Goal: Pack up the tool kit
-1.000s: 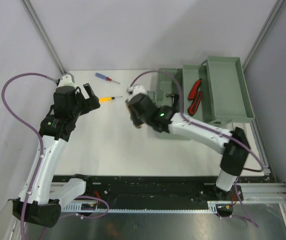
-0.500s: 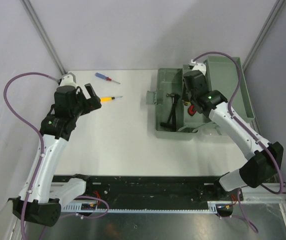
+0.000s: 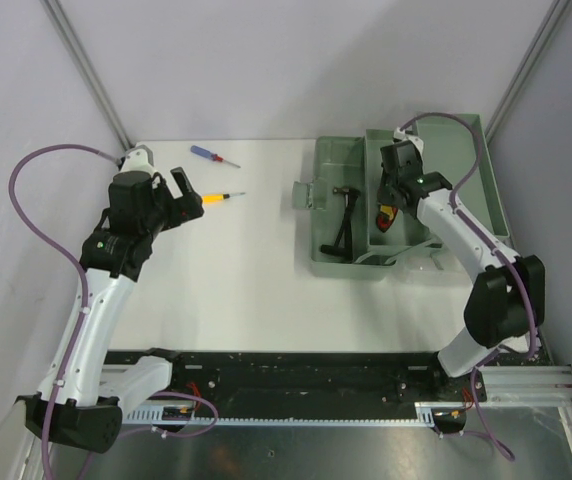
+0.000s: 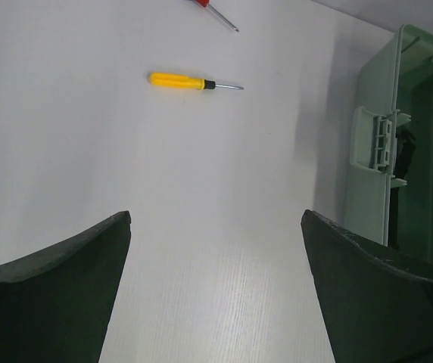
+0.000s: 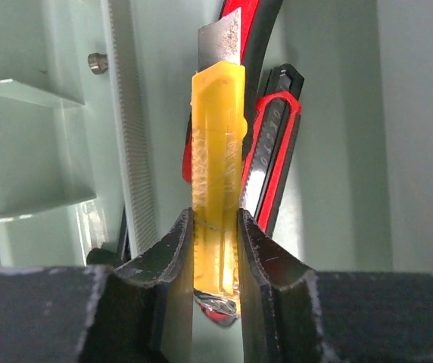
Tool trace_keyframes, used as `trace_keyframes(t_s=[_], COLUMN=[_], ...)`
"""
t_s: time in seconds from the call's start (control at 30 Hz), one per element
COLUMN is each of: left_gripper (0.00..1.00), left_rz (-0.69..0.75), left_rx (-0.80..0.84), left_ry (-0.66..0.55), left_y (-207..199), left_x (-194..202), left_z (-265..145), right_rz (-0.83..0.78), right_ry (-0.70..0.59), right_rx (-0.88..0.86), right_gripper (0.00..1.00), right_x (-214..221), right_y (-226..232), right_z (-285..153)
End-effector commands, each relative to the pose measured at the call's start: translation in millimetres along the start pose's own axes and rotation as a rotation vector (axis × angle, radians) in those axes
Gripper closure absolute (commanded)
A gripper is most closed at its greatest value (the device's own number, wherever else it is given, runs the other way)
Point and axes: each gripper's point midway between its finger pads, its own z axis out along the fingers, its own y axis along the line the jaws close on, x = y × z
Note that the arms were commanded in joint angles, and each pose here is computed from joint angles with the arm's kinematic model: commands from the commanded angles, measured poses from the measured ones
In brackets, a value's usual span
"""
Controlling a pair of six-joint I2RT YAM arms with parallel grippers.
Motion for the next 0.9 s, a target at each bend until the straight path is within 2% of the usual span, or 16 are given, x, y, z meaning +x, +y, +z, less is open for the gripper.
trace_keyframes(t_s=[0.0,0.3,0.47,0.53,0.7,0.87], left_gripper=[0.01,0.01,0.01,0.01,0.01,0.01], left_rz=[0.018,0.024,0.026,0.026,0.026,0.027], left_rx=[0.012,0.003,0.001,0.0,0.0,0.002], left_ry=[-0.037,-0.038,-0.033,-0.031,-0.025,-0.019], left_y=[0,1,1,2,1,0], left_x=[-10,-10,-10,-9,-8,-8], left_z=[-5,-5,-3,-2,-1,2], right_rz=[0.058,0.029,0.02,0.024,0.093,0.142], right_ry=[-0.001,-0.029,-0.043,-0.051,-0.069,-0.097], right_rx=[-0.031,-0.083,-0.122,-0.139,-0.2,-0.183], right_gripper=[0.9,0.88,0.81,0.75,0.47,0.32], right_x=[-3,-9,-12,-14,-26,-37], right_y=[4,18,27,30,36,29], right_z=[22,42,50,51,45,31])
